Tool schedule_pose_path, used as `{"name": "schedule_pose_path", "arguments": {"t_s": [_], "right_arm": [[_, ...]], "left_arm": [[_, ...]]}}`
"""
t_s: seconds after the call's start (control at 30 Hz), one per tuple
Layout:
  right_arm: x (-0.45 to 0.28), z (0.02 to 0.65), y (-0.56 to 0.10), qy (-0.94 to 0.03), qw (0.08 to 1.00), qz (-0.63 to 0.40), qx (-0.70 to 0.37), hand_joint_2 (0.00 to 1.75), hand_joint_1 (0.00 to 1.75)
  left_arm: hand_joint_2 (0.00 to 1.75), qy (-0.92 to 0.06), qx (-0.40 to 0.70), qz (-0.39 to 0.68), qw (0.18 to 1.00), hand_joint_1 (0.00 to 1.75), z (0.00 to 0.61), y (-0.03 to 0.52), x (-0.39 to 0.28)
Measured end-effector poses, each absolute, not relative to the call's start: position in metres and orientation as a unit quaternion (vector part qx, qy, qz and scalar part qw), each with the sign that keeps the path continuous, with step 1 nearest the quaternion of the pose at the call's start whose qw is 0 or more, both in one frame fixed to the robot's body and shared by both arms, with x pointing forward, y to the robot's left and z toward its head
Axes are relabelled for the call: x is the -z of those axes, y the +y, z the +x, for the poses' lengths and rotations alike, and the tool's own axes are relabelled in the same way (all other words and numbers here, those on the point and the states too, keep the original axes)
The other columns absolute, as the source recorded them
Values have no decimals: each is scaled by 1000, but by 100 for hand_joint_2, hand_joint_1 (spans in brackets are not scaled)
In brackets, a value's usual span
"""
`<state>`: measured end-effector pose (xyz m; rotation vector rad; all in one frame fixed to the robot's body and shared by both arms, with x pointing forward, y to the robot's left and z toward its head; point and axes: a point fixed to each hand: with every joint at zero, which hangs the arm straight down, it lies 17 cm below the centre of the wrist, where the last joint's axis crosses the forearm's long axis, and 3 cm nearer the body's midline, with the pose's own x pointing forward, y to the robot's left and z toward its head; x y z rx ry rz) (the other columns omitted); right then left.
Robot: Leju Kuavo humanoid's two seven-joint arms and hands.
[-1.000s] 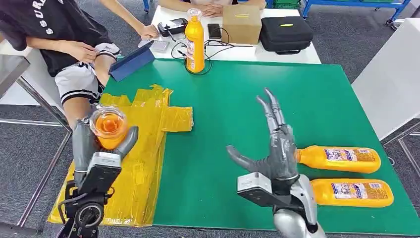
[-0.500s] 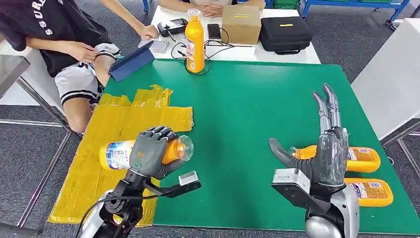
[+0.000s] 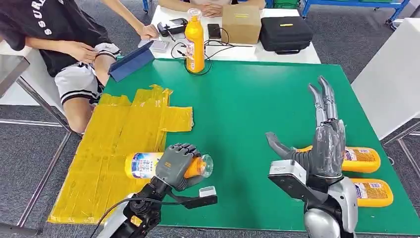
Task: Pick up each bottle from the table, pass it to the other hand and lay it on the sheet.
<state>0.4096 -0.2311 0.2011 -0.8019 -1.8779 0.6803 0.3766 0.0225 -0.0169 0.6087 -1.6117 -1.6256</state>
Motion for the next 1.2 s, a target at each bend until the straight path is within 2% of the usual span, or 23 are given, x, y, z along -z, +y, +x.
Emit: {"name": "schedule_pose_path", "arguments": {"t_s": [0.5,0.53,0.57,1.2], "right_arm": [[-199,412,-225,-767,478,-324,-281,175,0],[-199,412,-223,-766,478,-324,-282,175,0],[-199,412,-222,-766,478,-324,-283,175,0],[-192,416,-204,-767,487,-299,-292,175,0]], "left_arm": [[175,-623,645,210,390,175,373,15,33],[175,-623,644,208,392,119,373,14,34],[175,-623,643,206,395,0,373,13,34],[175,-614,579,188,503,0,383,32,51]]}}
